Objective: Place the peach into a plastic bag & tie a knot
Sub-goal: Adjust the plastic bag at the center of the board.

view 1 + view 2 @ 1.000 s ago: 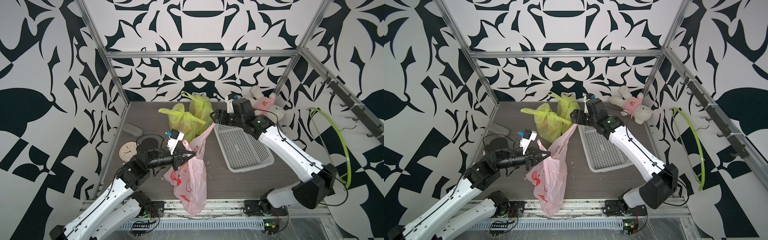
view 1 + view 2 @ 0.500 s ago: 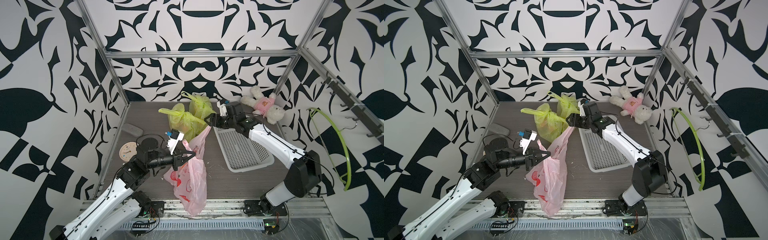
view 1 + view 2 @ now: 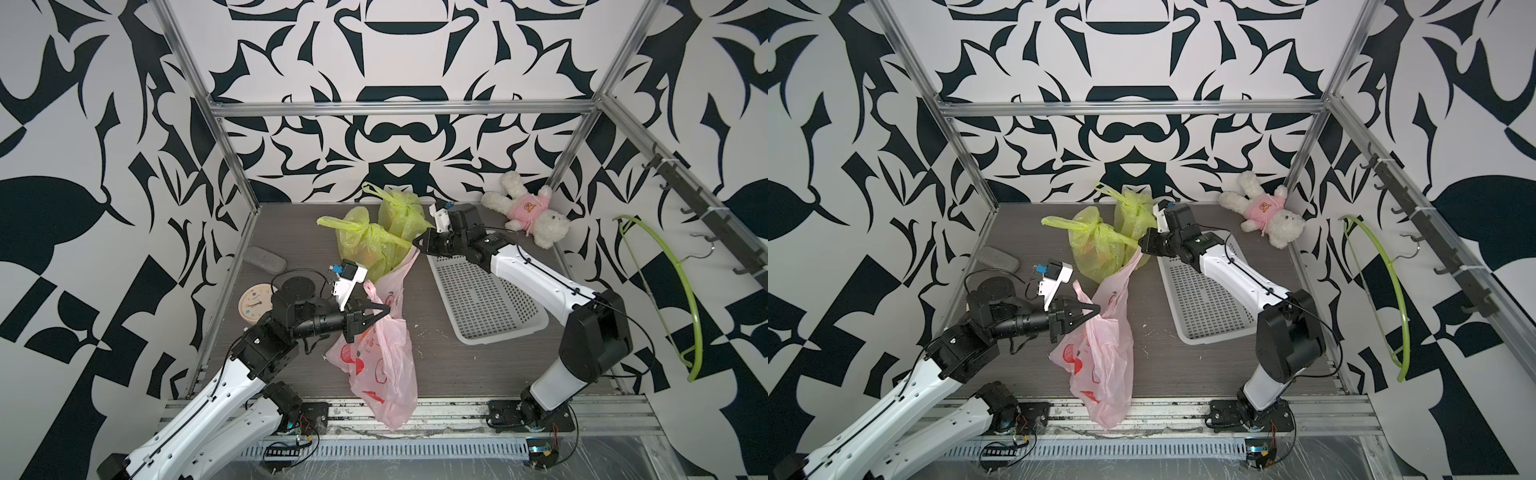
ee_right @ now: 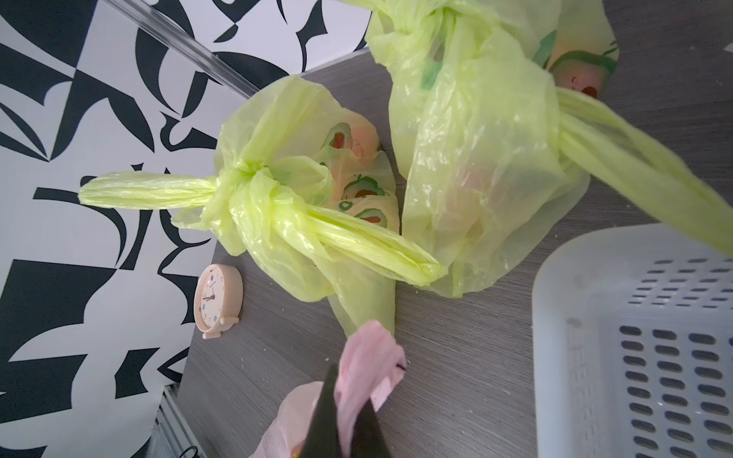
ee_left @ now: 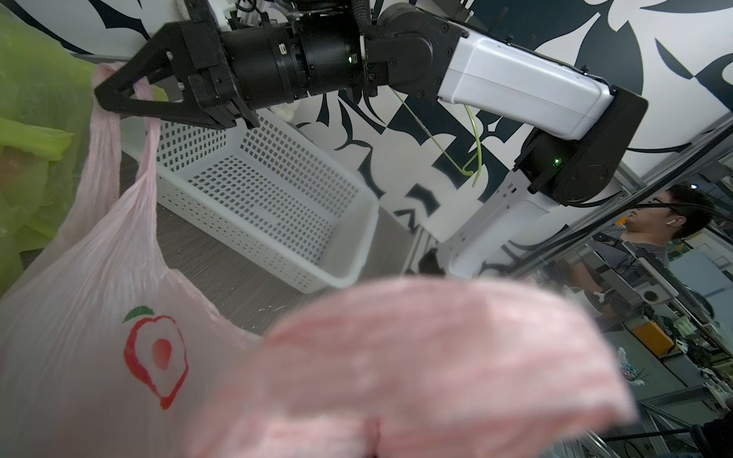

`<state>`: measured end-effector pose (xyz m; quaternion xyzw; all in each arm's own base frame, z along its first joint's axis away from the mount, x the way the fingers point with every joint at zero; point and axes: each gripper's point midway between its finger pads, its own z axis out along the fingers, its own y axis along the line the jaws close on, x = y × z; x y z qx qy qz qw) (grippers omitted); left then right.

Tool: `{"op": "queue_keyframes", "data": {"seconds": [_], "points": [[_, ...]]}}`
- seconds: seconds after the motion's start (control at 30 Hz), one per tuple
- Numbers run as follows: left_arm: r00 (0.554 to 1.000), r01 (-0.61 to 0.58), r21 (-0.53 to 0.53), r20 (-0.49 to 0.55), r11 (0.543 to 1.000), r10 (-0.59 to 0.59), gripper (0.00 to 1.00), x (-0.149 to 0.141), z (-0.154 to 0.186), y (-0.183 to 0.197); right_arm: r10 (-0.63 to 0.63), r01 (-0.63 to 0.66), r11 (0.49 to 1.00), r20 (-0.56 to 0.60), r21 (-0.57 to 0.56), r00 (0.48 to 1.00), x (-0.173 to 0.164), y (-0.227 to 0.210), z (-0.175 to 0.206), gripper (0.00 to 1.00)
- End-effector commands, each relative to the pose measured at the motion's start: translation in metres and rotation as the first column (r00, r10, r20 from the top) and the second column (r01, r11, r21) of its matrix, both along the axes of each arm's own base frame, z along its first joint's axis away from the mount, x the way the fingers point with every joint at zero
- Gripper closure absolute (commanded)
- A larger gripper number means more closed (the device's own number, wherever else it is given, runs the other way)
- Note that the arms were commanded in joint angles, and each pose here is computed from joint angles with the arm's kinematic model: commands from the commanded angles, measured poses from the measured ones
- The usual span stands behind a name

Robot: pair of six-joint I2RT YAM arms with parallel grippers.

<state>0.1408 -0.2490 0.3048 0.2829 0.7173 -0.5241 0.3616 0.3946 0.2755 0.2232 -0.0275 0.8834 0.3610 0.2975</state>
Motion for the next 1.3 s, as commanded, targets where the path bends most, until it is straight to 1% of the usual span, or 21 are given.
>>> {"op": "queue_keyframes", "data": {"seconds": [0.0,0.07,0.13,0.23,0.37,0.43,0.53,0.6,0.67,0.77,0.83,0.93,0.97,1.03,1.07,1.1,1.13,1.23,1.27], "points": [[0.997,-0.062,0.024,0.056,0.998,0.061,1.00,0.001,0.012,0.014,0.012,-0.018,0.999,0.138,0.040,0.990,-0.010,-0.007,0.066,1.00],[0.985,-0.152,0.061,0.092,0.986,0.146,1.00,0.009,0.017,0.028,0.031,-0.040,0.998,0.198,0.041,0.980,-0.028,-0.015,0.094,1.00],[0.965,-0.241,0.095,0.127,0.966,0.229,1.00,0.020,0.022,0.043,0.053,-0.067,0.997,0.262,0.045,0.964,-0.050,-0.024,0.124,1.00],[0.940,-0.327,0.156,0.157,0.932,0.304,1.00,0.036,0.027,0.057,0.099,-0.126,0.991,0.362,0.051,0.927,-0.093,-0.036,0.172,1.00],[0.947,-0.315,0.233,0.146,0.920,0.287,1.00,0.057,0.029,0.059,0.139,-0.185,0.980,0.419,0.069,0.897,-0.141,-0.041,0.211,1.00],[0.952,-0.303,0.246,0.128,0.921,0.279,1.00,0.070,0.031,0.058,0.149,-0.198,0.977,0.413,0.079,0.899,-0.156,-0.039,0.217,1.00],[0.962,-0.270,0.213,0.109,0.939,0.252,1.00,0.087,0.039,0.059,0.143,-0.192,0.976,0.372,0.098,0.917,-0.167,-0.027,0.214,1.00],[0.977,-0.208,0.167,0.083,0.964,0.196,1.00,0.092,0.045,0.056,0.124,-0.163,0.982,0.340,0.090,0.932,-0.169,-0.018,0.204,1.00],[0.990,-0.140,0.129,0.044,0.982,0.135,1.00,0.096,0.043,0.051,0.081,-0.110,0.990,0.275,0.093,0.958,-0.162,-0.010,0.184,1.00],[0.998,-0.055,0.092,-0.017,0.994,0.057,1.00,0.096,0.032,0.043,0.031,-0.048,0.994,0.167,0.099,0.986,-0.146,0.002,0.140,1.00],[0.998,-0.020,0.080,-0.051,0.997,0.024,1.00,0.095,0.024,0.040,0.048,-0.059,0.994,0.113,0.096,0.992,-0.139,0.015,0.113,1.00],[0.996,0.031,0.045,-0.079,0.998,-0.028,1.00,0.089,0.023,0.036,0.070,-0.074,0.997,0.102,0.031,0.992,-0.133,0.021,0.094,0.99],[0.996,0.047,0.035,-0.081,0.998,-0.044,1.00,0.087,0.023,0.035,0.067,-0.068,0.998,0.126,0.009,0.990,-0.130,0.018,0.097,0.86],[0.995,0.061,0.026,-0.080,0.998,-0.059,1.00,0.085,0.024,0.034,0.074,-0.078,0.997,0.189,0.011,0.979,-0.131,0.015,0.117,0.61],[0.994,0.071,0.024,-0.085,0.997,-0.069,1.00,0.084,0.023,0.033,0.079,-0.082,0.997,0.230,0.005,0.970,-0.131,0.012,0.130,0.51],[0.993,0.079,0.023,-0.089,0.997,-0.076,1.00,0.084,0.022,0.033,0.079,-0.079,0.997,0.258,-0.009,0.963,-0.131,0.008,0.141,0.46],[0.992,0.086,0.023,-0.096,0.996,-0.083,1.00,0.084,0.020,0.032,0.081,-0.076,0.997,0.284,-0.029,0.956,-0.131,0.004,0.152,0.43],[0.988,0.104,0.022,-0.114,0.994,-0.101,1.00,0.086,0.015,0.031,0.121,-0.114,0.993,0.333,-0.041,0.935,-0.136,0.004,0.180,0.43],[0.987,0.109,0.021,-0.118,0.994,-0.105,1.00,0.087,0.014,0.030,0.147,-0.147,0.989,0.345,-0.026,0.927,-0.139,0.009,0.189,0.43]]}}
